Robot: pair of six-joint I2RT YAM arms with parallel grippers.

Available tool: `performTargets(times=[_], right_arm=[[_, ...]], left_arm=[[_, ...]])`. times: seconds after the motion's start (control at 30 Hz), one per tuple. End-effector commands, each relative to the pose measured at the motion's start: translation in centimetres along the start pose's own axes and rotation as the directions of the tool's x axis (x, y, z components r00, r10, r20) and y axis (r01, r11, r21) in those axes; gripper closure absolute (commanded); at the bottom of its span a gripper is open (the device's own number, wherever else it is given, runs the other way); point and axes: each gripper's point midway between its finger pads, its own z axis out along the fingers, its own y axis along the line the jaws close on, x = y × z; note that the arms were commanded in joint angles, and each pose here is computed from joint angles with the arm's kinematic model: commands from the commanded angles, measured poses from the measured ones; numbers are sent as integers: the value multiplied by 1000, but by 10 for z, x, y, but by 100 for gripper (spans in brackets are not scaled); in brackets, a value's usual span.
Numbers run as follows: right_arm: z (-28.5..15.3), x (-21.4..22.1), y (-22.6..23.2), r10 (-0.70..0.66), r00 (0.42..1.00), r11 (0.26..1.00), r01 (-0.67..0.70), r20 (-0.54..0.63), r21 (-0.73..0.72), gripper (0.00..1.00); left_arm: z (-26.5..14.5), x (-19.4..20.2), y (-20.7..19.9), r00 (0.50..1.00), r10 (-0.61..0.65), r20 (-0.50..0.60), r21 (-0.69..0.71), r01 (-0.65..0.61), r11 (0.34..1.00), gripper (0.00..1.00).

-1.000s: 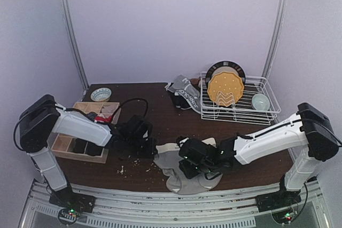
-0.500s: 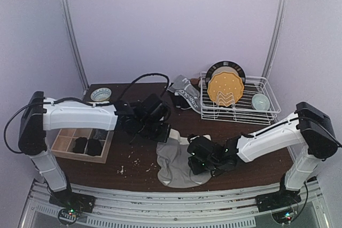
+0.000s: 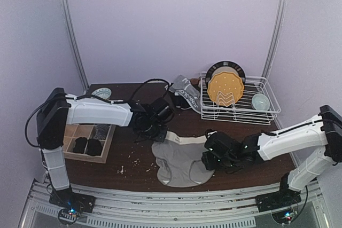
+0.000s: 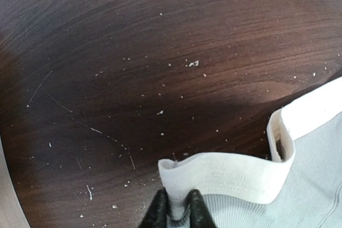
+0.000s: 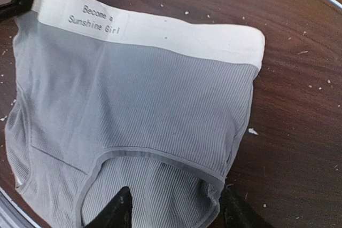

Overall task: Roll the underwear
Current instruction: Place the underwear at the center of the board, then adjust the underwear at the center of the board.

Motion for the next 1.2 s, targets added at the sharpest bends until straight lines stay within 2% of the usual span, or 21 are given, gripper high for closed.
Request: performTargets(times=[0.0,0.13,0.27,0.33,0.43,0.5,0.67,0.7,0.8,0.93,0.97,1.03,1.07,1.17], right_arm=[[-16,-20,-14,40,998,999,-42,57,33,43],[-2,-32,-30,127,992,990,-128,16,58,40],[17,-36,-31,227,974,974,-227,-13,22,39],[26,-37,-29,257,966,966,-257,-35,1,39],[41,-30,-27,284,955,958,-286,-83,-7,43],[47,-26,-30,293,951,956,-295,-101,3,53],[35,-24,-61,299,953,952,-294,-52,85,98],[31,-20,-70,306,951,949,-300,-45,98,100],[15,-20,-80,303,953,950,-301,-25,81,100],[1,-19,-78,256,966,966,-254,-43,46,100],[-1,-18,-77,245,968,969,-243,-50,42,94],[-5,-20,-78,236,971,971,-234,-43,43,64],[-7,-22,-80,234,972,971,-232,-30,51,55],[-11,-35,-89,245,969,966,-246,28,82,44]], left_arm=[[-6,-10,-4,999,9,36,20,-10,1000,81],[-16,-11,-4,999,7,53,46,-10,999,69],[-27,-6,0,998,0,66,72,-5,997,49],[-35,-3,4,997,-8,76,82,1,997,43],[-43,4,11,996,-19,86,93,11,996,40],[-48,10,17,995,-34,92,97,25,995,40],[-54,25,32,992,-69,110,99,58,993,40],[-55,27,33,990,-76,116,104,64,993,40],[-55,31,34,987,-92,131,130,75,989,39],[-53,24,30,982,-105,159,168,78,983,25],[-51,19,27,981,-107,161,179,77,981,24],[-49,5,20,980,-110,164,212,74,975,23],[-46,-1,17,981,-110,160,221,73,973,22],[-33,-16,11,982,-123,142,245,86,966,22]])
